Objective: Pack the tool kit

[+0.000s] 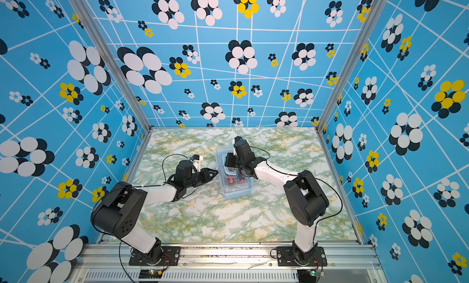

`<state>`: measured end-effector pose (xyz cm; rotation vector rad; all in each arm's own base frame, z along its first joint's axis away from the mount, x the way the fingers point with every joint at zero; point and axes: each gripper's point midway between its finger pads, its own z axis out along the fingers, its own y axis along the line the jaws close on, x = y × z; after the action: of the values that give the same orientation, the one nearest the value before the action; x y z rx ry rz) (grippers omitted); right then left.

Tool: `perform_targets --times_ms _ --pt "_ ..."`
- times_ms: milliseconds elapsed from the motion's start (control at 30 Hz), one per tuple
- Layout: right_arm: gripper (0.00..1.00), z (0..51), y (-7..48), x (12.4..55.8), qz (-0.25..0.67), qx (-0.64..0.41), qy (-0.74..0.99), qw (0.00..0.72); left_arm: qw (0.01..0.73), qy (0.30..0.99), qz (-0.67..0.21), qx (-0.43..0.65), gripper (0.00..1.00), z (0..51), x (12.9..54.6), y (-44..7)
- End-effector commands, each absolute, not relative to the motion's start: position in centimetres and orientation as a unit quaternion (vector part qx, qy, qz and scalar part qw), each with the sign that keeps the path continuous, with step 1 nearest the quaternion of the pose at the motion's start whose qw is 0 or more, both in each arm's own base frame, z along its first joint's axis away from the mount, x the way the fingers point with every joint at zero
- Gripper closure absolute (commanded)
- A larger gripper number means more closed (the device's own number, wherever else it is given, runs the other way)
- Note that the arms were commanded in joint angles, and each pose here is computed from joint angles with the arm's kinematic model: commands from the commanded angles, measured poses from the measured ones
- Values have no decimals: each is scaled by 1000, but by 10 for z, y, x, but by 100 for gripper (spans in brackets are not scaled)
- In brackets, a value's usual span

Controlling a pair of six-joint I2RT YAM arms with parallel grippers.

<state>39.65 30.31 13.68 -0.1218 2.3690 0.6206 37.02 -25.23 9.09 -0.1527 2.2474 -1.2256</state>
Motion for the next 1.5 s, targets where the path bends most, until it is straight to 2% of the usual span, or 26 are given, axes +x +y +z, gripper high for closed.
perform_targets --times_ms 0,267,367,533,800,1133,1167,1267,1467 --pt "100 58 317 347 245 -80 946 196 255 855 -448 -64 71 70 361 -248" --pt "100 6 310 320 235 -66 963 112 252 856 -447 -65 77 66 363 -246" --pt "100 -1 305 315 230 -58 966 106 250 854 -451 -61 78 67 362 -248" --pt "100 -6 306 311 236 -51 966 98 246 853 -457 -61 71 70 356 -248" --pt "100 -8 304 311 228 -55 967 97 238 857 -451 -68 72 60 339 -241" --pt "100 -4 302 316 218 -57 969 106 250 874 -410 -79 80 61 336 -225" --pt "100 -4 302 317 217 -57 969 106 250 875 -407 -76 78 62 336 -225" --pt "100 -4 302 318 214 -59 969 107 252 874 -411 -61 64 69 337 -229" --pt "100 -3 301 320 209 -57 970 111 254 888 -379 -53 66 72 343 -229"
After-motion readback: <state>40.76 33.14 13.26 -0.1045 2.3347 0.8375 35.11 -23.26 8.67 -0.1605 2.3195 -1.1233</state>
